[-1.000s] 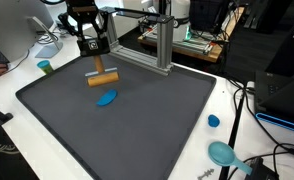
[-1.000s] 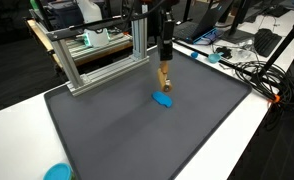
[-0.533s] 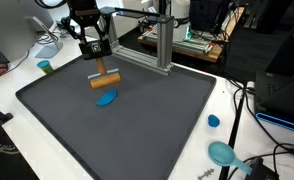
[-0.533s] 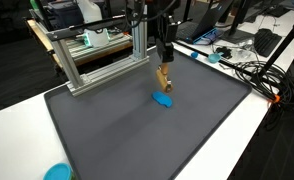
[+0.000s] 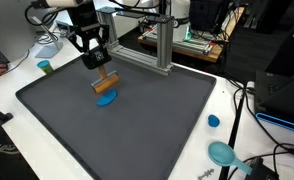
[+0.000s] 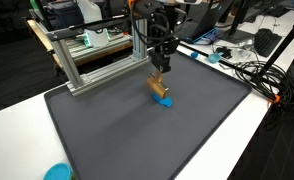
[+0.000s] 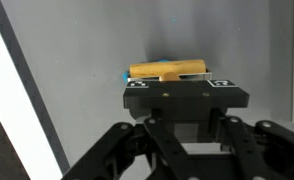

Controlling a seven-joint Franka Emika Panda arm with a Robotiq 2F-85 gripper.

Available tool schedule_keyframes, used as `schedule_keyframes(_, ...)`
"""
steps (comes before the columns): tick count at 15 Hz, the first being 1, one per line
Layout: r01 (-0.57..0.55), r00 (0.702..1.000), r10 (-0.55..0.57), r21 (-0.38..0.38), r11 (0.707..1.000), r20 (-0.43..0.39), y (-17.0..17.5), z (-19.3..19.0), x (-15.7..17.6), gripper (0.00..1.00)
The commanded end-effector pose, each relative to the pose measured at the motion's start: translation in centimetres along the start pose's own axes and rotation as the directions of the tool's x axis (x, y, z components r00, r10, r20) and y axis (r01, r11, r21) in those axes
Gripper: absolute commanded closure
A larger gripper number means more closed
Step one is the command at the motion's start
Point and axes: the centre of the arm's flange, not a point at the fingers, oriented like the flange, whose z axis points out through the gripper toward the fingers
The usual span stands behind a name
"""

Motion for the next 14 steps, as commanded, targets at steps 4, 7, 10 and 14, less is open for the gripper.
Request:
schedule_keyframes(4, 0.057, 0.998, -0.057, 0.008, 0.998, 0.003, 0.8, 0.3, 0.3, 0.79)
schedule_keyframes(7, 0.122, 0.992, -0.122, 0.069, 0.99, 0.005, 1.8, 0.5, 0.5, 0.79)
schedule_keyframes(10, 0.168, 0.986, -0.169, 0.115, 0.979, -0.005, 3.0, 0.7, 0.6, 0.79)
schedule_keyframes(14, 0.18, 0.984, -0.177, 0.111, 0.977, -0.036, 4.8, 0.5, 0.8, 0.79)
